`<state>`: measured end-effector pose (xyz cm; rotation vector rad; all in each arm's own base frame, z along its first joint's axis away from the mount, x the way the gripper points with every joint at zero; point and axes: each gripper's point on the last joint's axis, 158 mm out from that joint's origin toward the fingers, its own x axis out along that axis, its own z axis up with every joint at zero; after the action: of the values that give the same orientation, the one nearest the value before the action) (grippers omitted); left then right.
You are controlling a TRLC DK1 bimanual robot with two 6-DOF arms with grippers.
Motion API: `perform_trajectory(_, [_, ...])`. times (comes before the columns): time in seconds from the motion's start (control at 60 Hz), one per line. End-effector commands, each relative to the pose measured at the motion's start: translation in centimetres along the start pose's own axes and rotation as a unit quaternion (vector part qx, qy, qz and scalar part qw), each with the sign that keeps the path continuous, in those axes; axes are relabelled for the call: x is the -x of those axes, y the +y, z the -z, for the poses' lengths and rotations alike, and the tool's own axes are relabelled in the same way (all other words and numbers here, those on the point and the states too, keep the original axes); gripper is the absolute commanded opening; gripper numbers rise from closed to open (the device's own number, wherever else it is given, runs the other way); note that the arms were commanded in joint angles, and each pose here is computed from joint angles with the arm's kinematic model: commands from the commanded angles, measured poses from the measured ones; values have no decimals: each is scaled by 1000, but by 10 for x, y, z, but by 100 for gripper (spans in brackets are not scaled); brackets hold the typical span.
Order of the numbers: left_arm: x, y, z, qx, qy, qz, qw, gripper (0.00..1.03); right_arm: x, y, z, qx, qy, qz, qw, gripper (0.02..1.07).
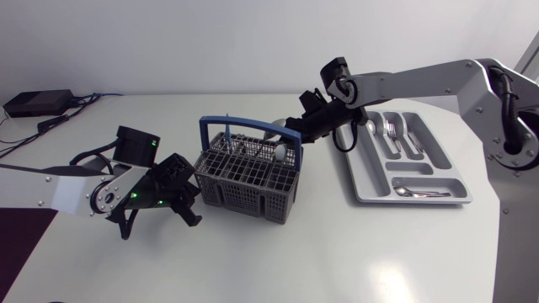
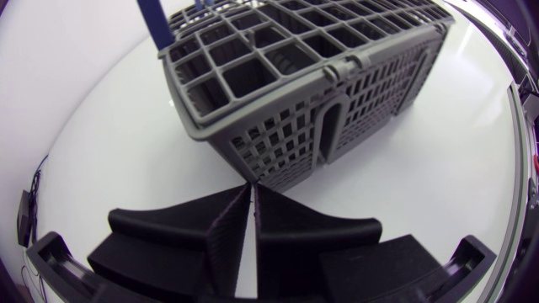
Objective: Unload the cutlery basket into the drawer organizer.
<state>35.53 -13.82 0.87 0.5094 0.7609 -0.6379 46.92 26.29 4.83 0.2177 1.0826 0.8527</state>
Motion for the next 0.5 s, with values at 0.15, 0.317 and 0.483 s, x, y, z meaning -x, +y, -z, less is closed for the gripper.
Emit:
perform_trajectory(0.15, [-8,36,-21,12,-24,-33,999,21,5,32,48,5,43,-25,999,15])
perform_trajectory(0.317, [-19,53,-35,12,-31,-41,999,21,23,47,67,12,46,-33,998,15])
perform_trajectory(0.483, [-35,70,-56,12,-41,-47,998,21,36,63,93,21,56,-40,997,14])
